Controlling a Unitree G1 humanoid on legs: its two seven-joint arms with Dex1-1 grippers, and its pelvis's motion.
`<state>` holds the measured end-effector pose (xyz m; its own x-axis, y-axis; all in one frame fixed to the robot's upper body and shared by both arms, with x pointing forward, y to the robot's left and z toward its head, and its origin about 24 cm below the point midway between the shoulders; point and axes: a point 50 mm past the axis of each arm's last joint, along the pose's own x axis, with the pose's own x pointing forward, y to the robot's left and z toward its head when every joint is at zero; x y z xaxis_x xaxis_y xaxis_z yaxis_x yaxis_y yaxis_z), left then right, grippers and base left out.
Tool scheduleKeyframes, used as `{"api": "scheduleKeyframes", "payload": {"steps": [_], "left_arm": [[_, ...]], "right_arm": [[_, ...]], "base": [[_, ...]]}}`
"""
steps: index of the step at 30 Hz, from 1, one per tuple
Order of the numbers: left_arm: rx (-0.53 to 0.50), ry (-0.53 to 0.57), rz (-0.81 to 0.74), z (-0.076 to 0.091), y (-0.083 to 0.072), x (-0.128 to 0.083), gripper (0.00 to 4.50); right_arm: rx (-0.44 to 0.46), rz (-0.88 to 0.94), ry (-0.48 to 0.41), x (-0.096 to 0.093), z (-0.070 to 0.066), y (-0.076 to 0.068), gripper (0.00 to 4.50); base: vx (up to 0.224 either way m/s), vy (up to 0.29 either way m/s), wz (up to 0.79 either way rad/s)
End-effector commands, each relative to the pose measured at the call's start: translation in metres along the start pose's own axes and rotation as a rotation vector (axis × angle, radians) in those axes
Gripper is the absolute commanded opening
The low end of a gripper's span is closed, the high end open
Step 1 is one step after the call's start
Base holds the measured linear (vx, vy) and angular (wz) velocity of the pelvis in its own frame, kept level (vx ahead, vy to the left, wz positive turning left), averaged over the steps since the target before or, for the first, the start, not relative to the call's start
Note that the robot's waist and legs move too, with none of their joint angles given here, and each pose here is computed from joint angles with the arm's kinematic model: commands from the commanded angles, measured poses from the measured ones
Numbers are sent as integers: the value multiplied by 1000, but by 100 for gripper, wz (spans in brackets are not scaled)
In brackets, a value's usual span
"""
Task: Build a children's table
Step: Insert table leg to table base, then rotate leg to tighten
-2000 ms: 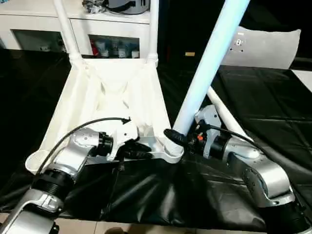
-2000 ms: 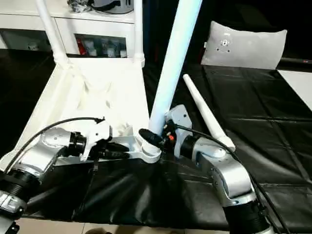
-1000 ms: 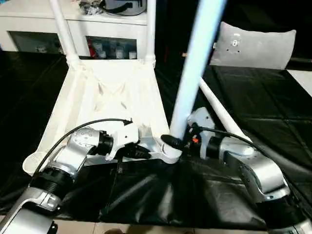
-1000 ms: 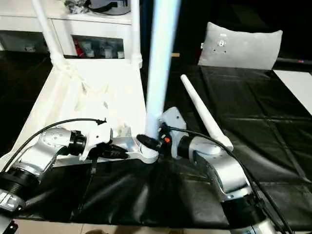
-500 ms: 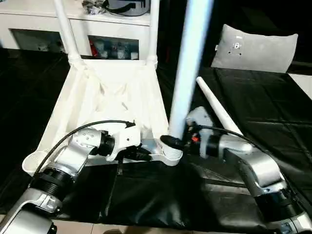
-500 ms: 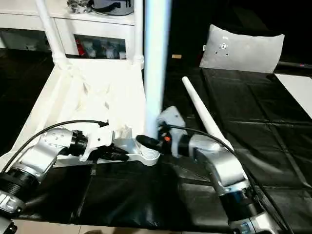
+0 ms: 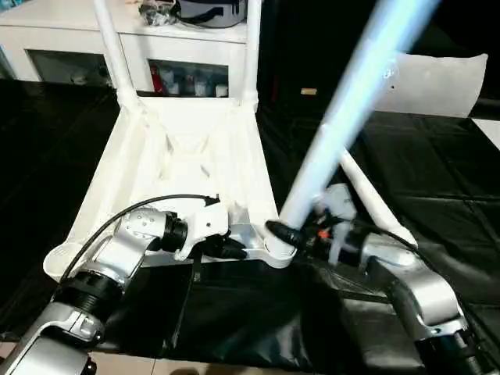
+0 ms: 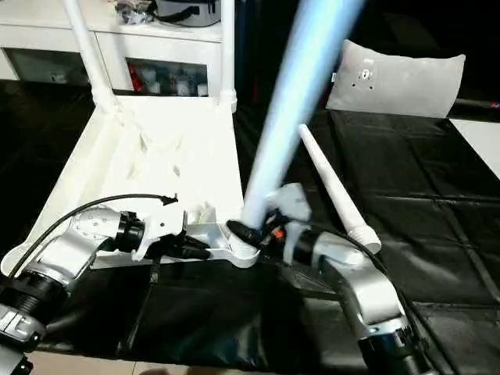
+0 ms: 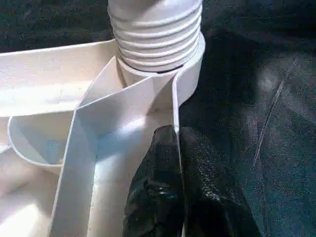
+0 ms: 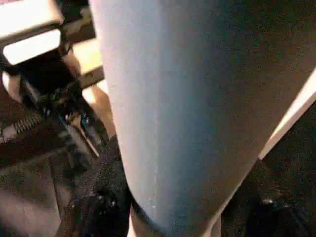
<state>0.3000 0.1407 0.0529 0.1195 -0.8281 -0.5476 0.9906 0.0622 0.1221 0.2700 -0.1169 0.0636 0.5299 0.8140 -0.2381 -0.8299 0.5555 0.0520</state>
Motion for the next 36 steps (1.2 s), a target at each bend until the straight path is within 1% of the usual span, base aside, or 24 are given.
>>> {"api": "scheduleKeyframes", "payload": {"steps": [1, 5, 10, 14, 15, 22, 27, 30, 31, 33, 35, 36], "left_arm": [[22, 26, -1, -1, 2, -3, 0], [26, 29, 0, -1, 2, -4, 0], [27, 24, -1, -1, 2, -7, 0], [44, 23, -38, 1, 3, -9, 0], [58, 31, -50, 4, 7, -8, 0], [81, 40, -40, 13, 21, -7, 0], [80, 61, -35, 10, 22, -8, 0], [48, 57, 2, 3, 20, -13, 0], [48, 57, 2, 3, 20, -13, 0], [-1, 27, 60, -2, 14, -19, 0], [-12, 22, 74, -3, 12, -20, 0], [-33, 17, 97, -4, 8, -22, 0]], "right_arm": [[41, -8, 173, -6, -33, 1, 190], [28, 35, 190, -4, -37, 4, 190], [59, 81, 157, -1, -37, 6, 190], [38, 170, 167, 3, -38, 8, 190], [33, 226, 184, 4, -38, 10, 190], [27, 349, 270, 6, -46, 11, 190], [17, 343, 279, 12, -46, 8, 190], [22, 314, 268, 14, -45, 7, 190], [22, 314, 268, 14, -45, 7, 190], [25, 236, 262, 16, -47, 4, 190], [26, 212, 259, 16, -47, 3, 190], [35, 155, 256, 17, -48, -1, 190]], "base": [[0, 0, 0], [0, 0, 0], [0, 0, 0], [0, 0, 0], [0, 0, 0], [0, 0, 0], [0, 0, 0], [0, 0, 0], [0, 0, 0], [0, 0, 0], [0, 0, 0], [0, 0, 0]]}}
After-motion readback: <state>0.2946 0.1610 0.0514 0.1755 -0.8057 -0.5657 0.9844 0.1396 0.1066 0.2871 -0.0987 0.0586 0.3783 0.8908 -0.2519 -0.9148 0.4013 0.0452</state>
